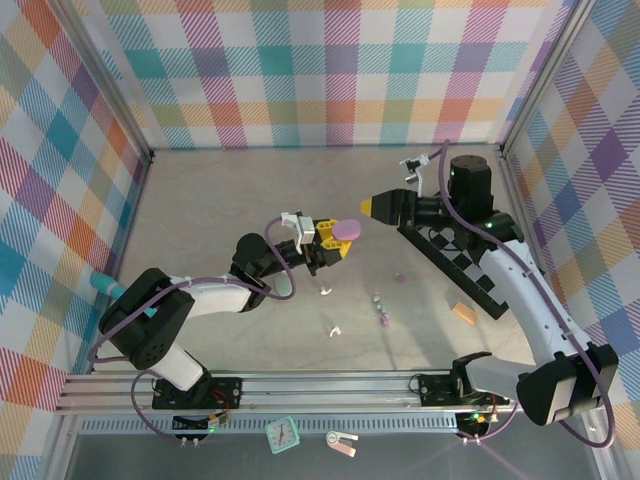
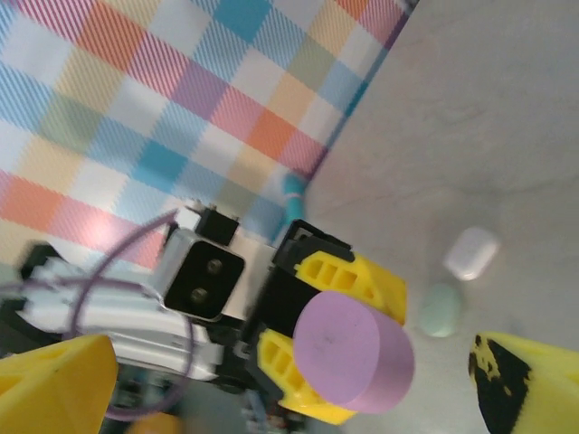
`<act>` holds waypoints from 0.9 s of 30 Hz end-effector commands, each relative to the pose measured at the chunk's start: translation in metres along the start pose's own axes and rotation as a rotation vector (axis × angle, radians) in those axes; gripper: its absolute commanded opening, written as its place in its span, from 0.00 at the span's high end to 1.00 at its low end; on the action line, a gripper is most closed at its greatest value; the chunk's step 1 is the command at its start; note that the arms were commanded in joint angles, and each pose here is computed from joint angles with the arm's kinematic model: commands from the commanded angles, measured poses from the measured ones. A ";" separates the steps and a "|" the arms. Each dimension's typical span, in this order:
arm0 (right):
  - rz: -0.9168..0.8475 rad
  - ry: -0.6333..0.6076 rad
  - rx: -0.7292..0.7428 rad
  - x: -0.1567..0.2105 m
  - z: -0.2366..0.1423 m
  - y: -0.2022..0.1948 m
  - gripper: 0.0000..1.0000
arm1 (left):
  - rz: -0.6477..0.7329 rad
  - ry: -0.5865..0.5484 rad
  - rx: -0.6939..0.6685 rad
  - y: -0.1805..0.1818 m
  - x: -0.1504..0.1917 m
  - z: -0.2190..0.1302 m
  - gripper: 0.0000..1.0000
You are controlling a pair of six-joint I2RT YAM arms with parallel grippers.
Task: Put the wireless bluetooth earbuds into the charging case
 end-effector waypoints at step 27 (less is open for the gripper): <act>-0.843 0.152 0.117 0.025 0.020 0.011 0.01 | 0.010 -0.044 0.184 -0.010 -0.036 -0.004 0.78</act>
Point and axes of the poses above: each hand's point on the last joint's axis, 136 mm out from that joint toward the fingers, its own z axis out along the fingers, its own y axis along the line the jaws close on, x = y × z, the point moved 10 cm from there along -z, back along the fingers, and after that the axes turned 2 degrees about z, right-handed, at the moved point
